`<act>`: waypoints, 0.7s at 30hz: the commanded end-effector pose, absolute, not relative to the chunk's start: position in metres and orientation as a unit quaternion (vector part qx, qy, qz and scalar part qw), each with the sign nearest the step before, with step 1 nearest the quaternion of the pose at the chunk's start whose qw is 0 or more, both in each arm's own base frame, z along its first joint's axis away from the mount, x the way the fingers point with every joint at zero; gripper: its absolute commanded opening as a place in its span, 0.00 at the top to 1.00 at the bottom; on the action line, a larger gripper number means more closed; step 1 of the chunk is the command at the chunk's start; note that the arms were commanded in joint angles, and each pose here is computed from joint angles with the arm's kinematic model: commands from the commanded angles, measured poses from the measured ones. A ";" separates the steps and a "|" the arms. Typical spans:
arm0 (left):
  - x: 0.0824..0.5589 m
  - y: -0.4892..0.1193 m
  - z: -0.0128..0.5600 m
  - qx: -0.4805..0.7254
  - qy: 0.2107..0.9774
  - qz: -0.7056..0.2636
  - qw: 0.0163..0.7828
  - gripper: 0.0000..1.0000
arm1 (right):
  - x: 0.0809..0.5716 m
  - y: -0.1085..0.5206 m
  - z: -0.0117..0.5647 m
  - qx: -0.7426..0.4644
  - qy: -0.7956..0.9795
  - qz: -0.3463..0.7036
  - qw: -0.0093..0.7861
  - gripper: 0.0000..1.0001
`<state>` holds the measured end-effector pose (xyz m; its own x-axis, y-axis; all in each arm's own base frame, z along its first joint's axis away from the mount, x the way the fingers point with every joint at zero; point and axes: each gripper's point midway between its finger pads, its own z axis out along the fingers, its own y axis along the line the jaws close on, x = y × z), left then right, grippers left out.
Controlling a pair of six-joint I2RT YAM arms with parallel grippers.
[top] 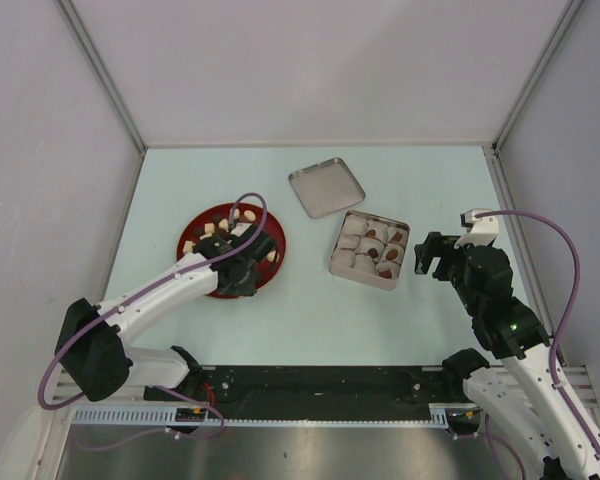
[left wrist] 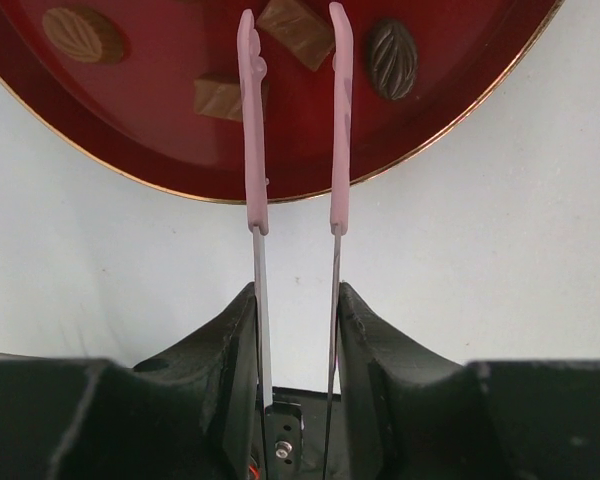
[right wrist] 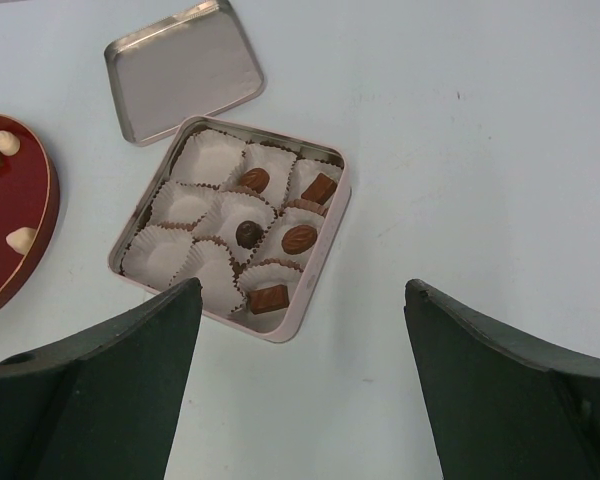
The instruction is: Pack the chocolate
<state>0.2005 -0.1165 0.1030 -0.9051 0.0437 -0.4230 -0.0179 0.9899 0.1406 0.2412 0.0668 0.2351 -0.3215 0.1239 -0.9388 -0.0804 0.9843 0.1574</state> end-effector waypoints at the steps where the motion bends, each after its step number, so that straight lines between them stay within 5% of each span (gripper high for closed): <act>1: 0.205 -0.118 0.100 -0.020 0.972 0.060 0.227 0.62 | 0.245 0.071 0.247 0.008 0.794 0.097 0.600 0.13; 21: 0.208 -0.118 0.086 -0.036 0.973 0.043 0.225 0.66 | 0.245 0.074 0.244 0.001 0.796 0.102 0.597 0.14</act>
<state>0.2027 -0.1171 0.0868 -0.9061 -0.0081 -0.4230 -0.0573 0.9929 0.1038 0.2409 0.0706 0.2344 -0.3276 0.1216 -0.9370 -0.0984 0.9819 0.1618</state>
